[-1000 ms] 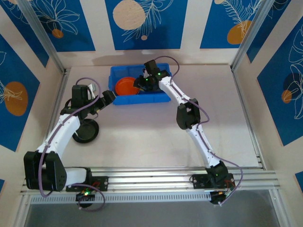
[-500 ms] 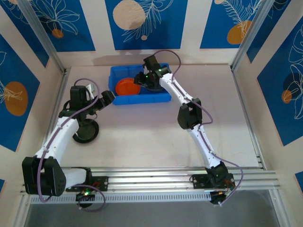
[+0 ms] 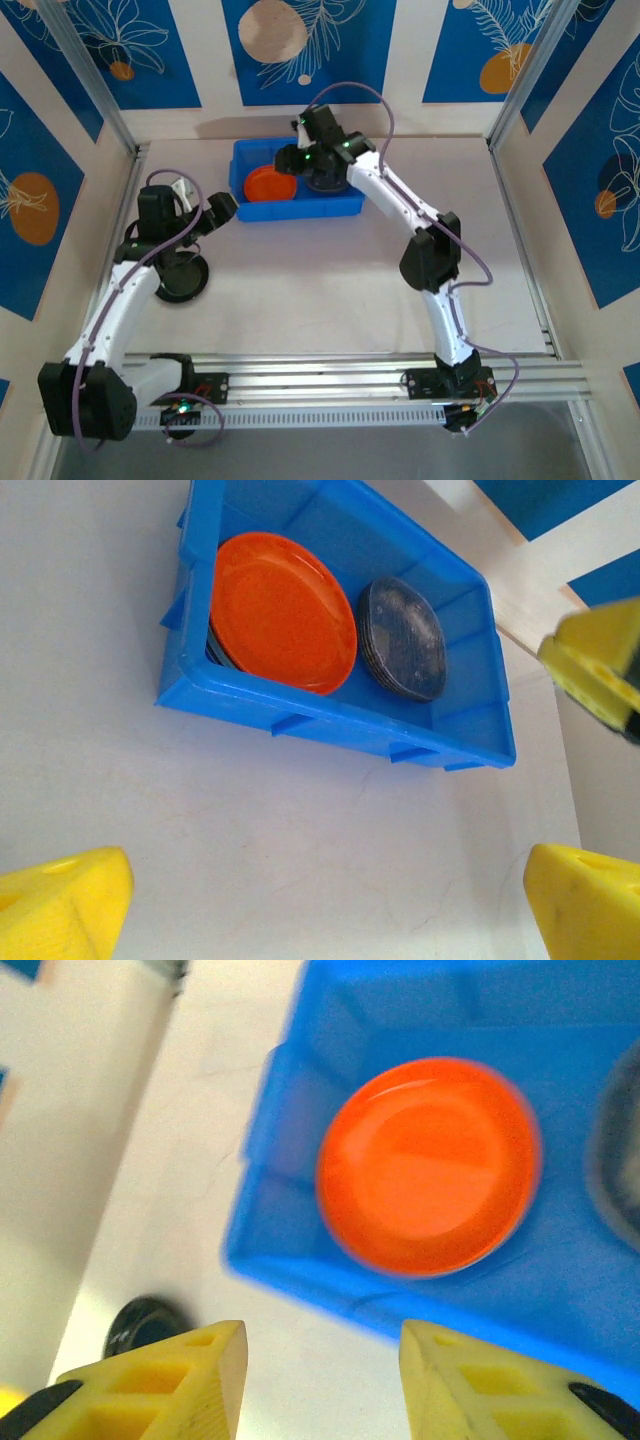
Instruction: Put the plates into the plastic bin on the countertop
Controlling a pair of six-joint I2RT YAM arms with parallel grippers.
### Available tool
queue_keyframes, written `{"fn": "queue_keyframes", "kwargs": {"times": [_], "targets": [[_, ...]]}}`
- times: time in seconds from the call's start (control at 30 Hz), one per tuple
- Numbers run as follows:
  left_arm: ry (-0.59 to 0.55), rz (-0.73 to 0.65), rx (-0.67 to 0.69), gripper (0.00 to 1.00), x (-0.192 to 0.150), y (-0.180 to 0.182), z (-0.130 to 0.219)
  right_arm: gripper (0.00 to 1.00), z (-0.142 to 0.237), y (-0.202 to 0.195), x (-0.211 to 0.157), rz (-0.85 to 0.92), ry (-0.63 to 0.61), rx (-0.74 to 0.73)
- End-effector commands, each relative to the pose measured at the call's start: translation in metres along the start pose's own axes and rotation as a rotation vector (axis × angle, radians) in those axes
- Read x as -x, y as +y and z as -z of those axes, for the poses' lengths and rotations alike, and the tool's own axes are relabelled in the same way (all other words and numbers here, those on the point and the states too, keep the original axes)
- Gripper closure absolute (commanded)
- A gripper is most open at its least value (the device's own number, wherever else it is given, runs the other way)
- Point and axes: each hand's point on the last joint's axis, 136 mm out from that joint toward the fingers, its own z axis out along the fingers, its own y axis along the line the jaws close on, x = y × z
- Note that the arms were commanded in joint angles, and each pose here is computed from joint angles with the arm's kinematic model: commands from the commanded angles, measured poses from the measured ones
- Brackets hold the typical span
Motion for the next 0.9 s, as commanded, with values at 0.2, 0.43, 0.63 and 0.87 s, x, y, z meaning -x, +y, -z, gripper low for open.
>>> {"fn": "queue_keyframes", "kwargs": {"times": [0.2,0.43,0.63,0.87], "targets": [[0.031,0.002,0.139,0.0,-0.026,0.023,0.038,0.58,0.014,0.079,-0.08,0.143,0.085,0.227],[0.022,0.056,0.268,0.01,-0.065,0.059,0.072,0.58,0.001,0.095,-0.124,0.133,0.207,0.348],[0.024,0.077,0.217,0.0,-0.082,0.061,0.072,0.6,-0.031,0.1,-0.158,0.117,0.318,0.391],[0.034,0.082,0.222,0.01,-0.095,0.069,0.074,0.67,-0.07,0.098,-0.205,0.117,0.465,0.382]]}}
